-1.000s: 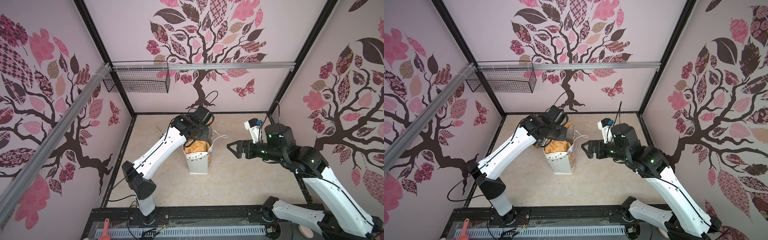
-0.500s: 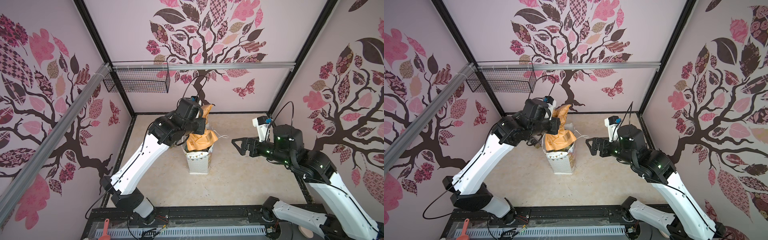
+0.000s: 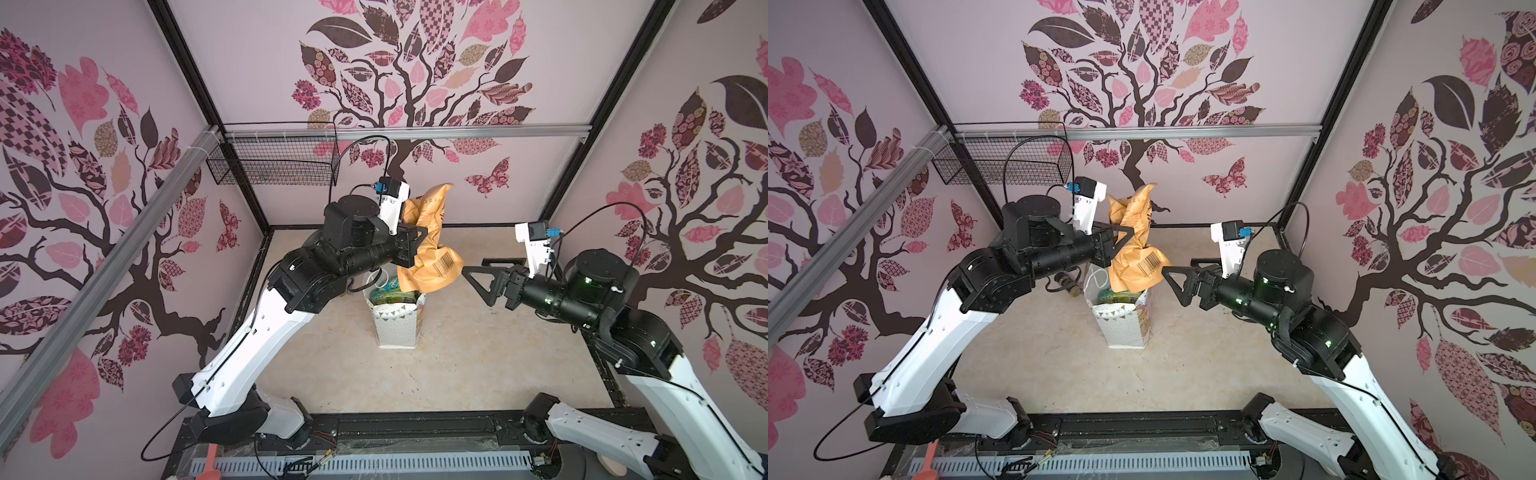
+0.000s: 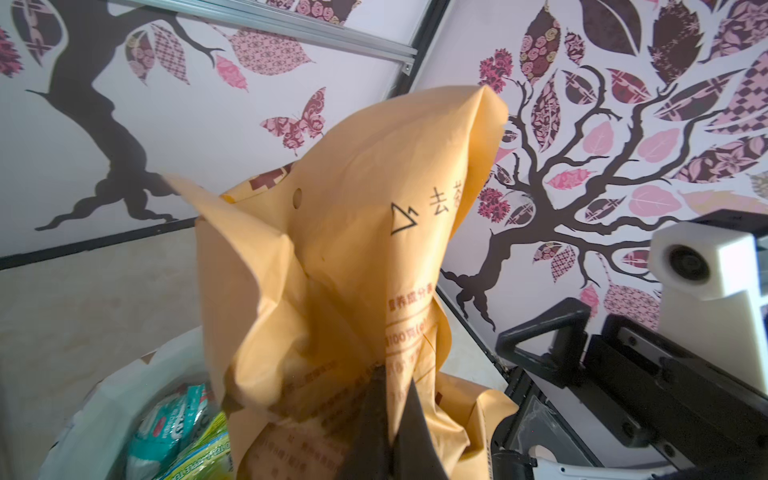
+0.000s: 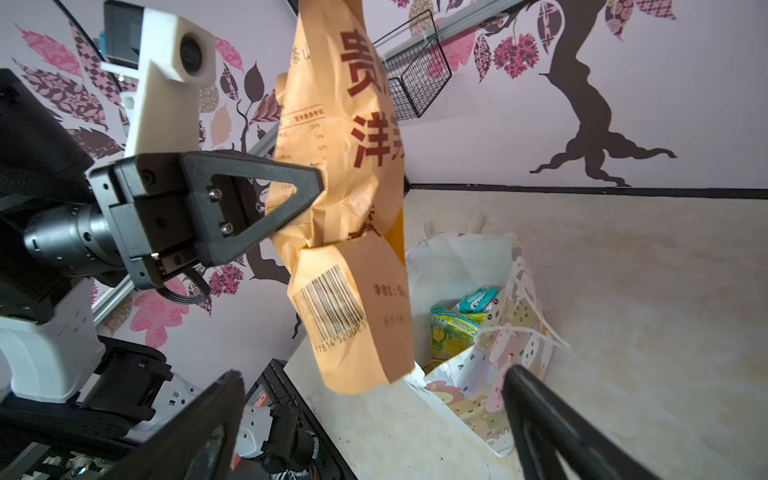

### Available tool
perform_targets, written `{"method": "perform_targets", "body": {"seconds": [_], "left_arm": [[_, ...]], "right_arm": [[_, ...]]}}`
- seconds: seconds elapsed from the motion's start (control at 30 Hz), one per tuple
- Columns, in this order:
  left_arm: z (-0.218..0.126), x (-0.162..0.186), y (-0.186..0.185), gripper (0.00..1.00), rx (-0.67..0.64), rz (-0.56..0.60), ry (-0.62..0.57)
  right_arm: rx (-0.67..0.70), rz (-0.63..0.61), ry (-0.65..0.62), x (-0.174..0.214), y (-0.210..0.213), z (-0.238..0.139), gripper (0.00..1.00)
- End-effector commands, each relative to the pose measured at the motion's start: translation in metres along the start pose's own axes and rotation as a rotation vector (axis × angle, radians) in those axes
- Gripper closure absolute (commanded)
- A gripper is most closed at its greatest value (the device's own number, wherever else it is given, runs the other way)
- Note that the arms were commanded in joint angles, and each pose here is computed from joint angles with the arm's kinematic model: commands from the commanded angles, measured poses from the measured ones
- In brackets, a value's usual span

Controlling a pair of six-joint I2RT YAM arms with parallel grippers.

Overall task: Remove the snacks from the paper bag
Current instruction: 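Hand the tan pouch from the left gripper to the right gripper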

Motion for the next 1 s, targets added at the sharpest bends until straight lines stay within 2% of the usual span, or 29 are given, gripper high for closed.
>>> {"method": "perform_targets", "body": {"seconds": [0.0, 0.1, 0.27, 0.37, 0.67, 0.97], "left_arm": [[0.007, -0.004, -0.016, 1.00, 0.093, -0.026, -0.014], [0.008, -0.006, -0.025, 1.00, 0.143, -0.044, -0.016], [0.021, 0.011, -0.025, 1.00, 0.174, -0.081, 0.031], [0.025, 0.015, -0.025, 1.00, 0.177, -0.088, 0.045], [0.028, 0.020, -0.028, 1.00, 0.188, -0.094, 0.057], [0.024, 0.018, -0.018, 0.98, 0.135, -0.072, 0.031]], "right_arm": [[-0.089, -0.006, 0.004, -0.001, 0.013, 0.011, 0.01], [-0.092, 0.000, 0.021, 0.003, 0.011, 0.019, 0.00], [-0.088, 0.003, 0.038, 0.009, 0.007, 0.030, 0.00], [-0.074, 0.009, 0.050, 0.012, 0.002, 0.036, 0.04], [-0.086, 0.041, 0.105, 0.026, -0.001, 0.050, 0.32], [-0.063, 0.060, 0.090, 0.025, -0.006, 0.051, 0.59]]}}
Point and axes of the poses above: each gripper's point midway between its finger pads, its own z axis out along the fingers, its own y axis along the line the jaws close on, x = y × z, the point moved 1 cm from there along -z, back along the fingers, and after that the axes turned 6 degrees about -z, right-handed, at the moved point
